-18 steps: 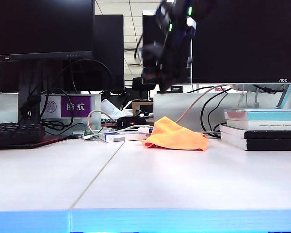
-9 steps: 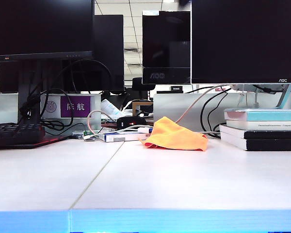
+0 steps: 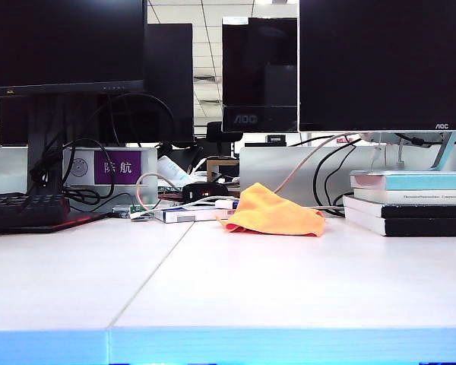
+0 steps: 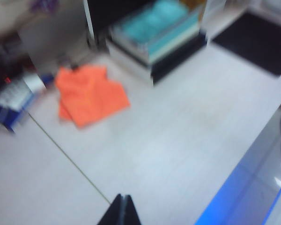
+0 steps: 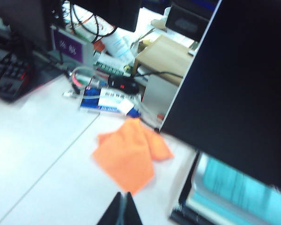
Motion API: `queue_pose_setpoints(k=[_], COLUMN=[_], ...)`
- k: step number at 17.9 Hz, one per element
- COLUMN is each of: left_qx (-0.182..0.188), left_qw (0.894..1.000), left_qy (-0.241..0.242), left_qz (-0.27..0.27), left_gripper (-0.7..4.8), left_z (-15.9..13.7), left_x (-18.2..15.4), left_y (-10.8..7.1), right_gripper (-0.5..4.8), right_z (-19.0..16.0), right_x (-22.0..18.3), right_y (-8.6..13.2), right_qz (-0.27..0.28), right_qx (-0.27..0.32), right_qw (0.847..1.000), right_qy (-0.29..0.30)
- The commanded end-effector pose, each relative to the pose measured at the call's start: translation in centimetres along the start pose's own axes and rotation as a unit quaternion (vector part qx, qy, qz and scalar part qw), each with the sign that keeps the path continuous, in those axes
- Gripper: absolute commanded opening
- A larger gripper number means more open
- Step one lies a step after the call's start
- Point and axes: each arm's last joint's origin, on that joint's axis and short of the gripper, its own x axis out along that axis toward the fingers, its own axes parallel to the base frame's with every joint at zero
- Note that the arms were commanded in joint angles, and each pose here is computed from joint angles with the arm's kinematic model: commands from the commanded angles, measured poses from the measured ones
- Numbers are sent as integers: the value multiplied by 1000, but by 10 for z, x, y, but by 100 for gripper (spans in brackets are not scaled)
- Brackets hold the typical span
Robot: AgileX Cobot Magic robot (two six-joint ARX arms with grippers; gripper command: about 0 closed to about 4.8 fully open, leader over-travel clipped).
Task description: Wipe the table from back to front using the rag.
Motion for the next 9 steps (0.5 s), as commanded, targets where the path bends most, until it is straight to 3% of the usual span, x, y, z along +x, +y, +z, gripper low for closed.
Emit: queue_pose_setpoints(k=[1, 5, 9], left_qx=[10, 16, 14], left_qw=[998, 992, 989], left_qy=[-67, -116, -130], left_qz=[12, 50, 74], left_gripper=[-3, -3, -3], left_z=[-7, -35, -72], left_x=[-55, -119, -152], left_y=[-12, -27, -37], right_gripper=[-5, -5, -5], right_z=[-15, -56, -118], right_x=[-16, -16, -22], right_y=[2, 10, 22], right_qz=[7, 19, 18], right_qx=[2, 19, 32], right_qw=[1000, 999, 999], right_qy=[20, 39, 0])
